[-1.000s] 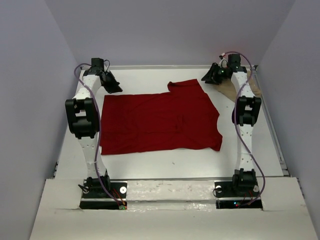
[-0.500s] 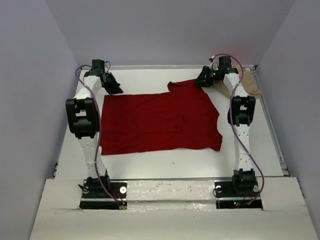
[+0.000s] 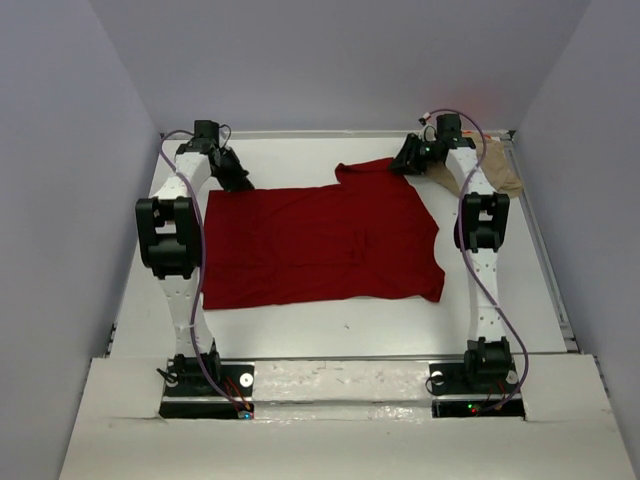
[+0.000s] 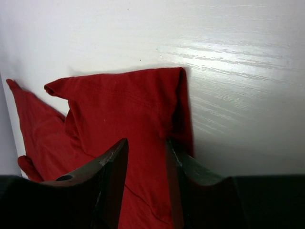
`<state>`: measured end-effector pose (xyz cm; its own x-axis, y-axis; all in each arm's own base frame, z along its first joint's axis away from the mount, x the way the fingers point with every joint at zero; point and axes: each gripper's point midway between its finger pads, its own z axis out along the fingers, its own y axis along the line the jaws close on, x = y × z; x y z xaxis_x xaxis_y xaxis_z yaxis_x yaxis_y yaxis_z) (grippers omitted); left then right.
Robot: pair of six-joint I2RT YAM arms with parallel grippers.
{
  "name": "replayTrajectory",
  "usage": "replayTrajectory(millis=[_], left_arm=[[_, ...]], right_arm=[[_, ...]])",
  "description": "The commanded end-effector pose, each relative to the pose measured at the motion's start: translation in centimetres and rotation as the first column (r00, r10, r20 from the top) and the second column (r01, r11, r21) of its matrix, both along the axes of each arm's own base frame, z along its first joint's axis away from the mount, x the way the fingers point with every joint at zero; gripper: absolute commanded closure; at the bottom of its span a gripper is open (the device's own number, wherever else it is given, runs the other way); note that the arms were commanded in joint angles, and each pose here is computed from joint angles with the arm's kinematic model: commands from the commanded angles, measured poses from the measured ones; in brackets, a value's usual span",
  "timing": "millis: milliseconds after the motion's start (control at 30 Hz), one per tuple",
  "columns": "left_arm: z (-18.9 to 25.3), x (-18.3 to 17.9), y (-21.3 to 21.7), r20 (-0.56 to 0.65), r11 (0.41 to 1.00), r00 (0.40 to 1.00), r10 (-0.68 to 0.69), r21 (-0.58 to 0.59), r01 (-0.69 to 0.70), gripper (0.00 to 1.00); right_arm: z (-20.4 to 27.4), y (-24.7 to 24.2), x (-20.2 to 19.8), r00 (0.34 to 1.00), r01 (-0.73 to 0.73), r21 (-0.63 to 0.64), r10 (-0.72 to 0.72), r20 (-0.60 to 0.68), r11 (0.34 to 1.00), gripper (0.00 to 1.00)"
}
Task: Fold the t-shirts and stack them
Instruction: Fold the tshirt
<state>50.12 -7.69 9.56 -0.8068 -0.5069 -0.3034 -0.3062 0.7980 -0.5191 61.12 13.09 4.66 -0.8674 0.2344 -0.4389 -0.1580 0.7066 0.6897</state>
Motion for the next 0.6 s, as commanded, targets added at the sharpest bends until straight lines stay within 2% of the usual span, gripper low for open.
replayTrajectory(millis=[0, 133, 200, 233, 300, 467, 567], left_arm=[[2.3, -1.1, 0.4, 0.018, 1.000, 1.000, 0.003, 0.019, -0.004, 0.98], [0.2, -1.6, 0.6, -0.040, 0.999, 0.999, 0.032, 0.020, -0.032, 0.98], [-1.0, -2.0, -0.1, -0.074, 1.000, 0.997, 0.017, -0.023, -0.019, 0.99], [-1.3, -2.0, -0.3, -0.075, 0.999, 0.997, 0.013, -0.030, -0.015, 0.99], [-2.2, -2.1, -0.2, -0.097, 1.000, 0.995, 0.020, -0.020, -0.023, 1.00], [-2.4, -1.9, 0.3, -0.095, 0.999, 0.995, 0.032, 0.005, -0.032, 1.00], [-2.0, -1.6, 0.3, -0.068, 1.000, 0.998, 0.019, 0.012, -0.019, 1.00]], right_arm=[[-2.1, -1.1, 0.7, 0.999, 0.053, -0.070, -0.053, -0.009, 0.996, 0.59], [-2.1, -1.5, -0.3, 0.997, 0.057, -0.098, -0.061, -0.040, 0.994, 0.69], [-2.0, -2.0, -0.5, 0.996, 0.071, -0.129, -0.077, -0.042, 0.989, 0.79], [-2.0, -2.1, -0.8, 0.996, 0.073, -0.138, -0.081, -0.049, 0.988, 0.87], [-1.2, -2.0, -0.8, 0.996, 0.077, -0.168, -0.083, -0.028, 0.983, 0.97], [0.0, -2.2, -0.6, 0.997, 0.070, -0.187, -0.073, -0.008, 0.980, 0.99], [1.2, -1.8, 0.2, 0.996, 0.069, -0.199, -0.056, 0.067, 0.978, 0.80]])
